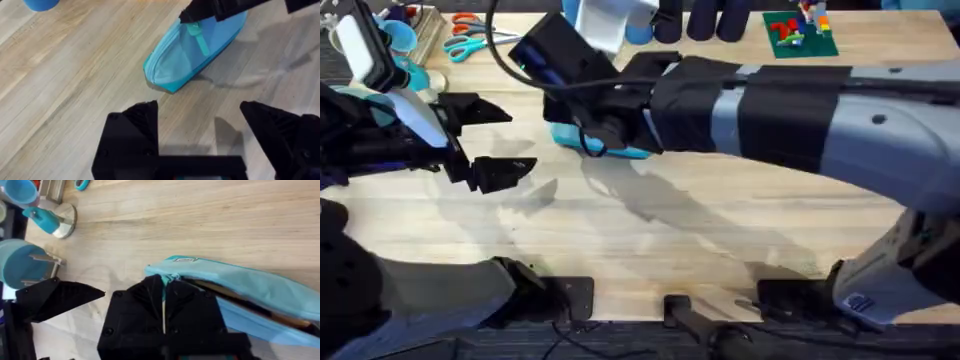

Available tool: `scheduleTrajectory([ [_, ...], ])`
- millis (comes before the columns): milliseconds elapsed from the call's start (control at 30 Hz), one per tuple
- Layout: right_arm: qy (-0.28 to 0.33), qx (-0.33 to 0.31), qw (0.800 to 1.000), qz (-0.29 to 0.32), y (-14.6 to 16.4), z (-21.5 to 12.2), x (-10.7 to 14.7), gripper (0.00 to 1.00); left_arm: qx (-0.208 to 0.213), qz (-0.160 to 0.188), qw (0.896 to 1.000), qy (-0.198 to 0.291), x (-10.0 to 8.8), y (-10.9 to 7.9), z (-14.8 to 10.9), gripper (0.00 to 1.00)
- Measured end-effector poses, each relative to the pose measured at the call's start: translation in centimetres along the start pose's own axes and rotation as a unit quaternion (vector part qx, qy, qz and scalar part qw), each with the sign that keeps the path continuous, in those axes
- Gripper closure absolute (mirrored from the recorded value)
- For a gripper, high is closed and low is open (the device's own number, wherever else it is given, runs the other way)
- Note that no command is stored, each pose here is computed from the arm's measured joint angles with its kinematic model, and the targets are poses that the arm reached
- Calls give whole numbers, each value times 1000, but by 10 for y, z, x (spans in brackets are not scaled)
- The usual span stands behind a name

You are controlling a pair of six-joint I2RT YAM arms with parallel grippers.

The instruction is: Unzip the bag, pick up the pens from the table one at a time and place them inside, then zip the bag closed.

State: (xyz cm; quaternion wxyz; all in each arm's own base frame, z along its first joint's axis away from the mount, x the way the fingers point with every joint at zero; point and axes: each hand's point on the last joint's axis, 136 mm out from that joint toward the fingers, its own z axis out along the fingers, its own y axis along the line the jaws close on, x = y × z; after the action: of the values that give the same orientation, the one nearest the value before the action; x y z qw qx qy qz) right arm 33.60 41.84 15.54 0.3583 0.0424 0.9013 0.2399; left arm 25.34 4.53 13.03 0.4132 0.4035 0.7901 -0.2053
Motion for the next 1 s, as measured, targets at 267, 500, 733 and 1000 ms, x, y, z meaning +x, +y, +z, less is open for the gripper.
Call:
scheduleTrajectory([
  [267,21,-13,1000,9,-3,1,-5,971,-6,9,1000,1,1,4,0,8],
  [500,25,-15,1000,8,-3,1,-4,970,-6,10,1000,1,1,4,0,8],
  [733,27,-14,1000,8,-3,1,-3,971,-7,11,1000,1,1,4,0,8],
  [1000,27,-14,1000,8,-3,1,-3,971,-7,11,1000,-1,0,4,0,8],
])
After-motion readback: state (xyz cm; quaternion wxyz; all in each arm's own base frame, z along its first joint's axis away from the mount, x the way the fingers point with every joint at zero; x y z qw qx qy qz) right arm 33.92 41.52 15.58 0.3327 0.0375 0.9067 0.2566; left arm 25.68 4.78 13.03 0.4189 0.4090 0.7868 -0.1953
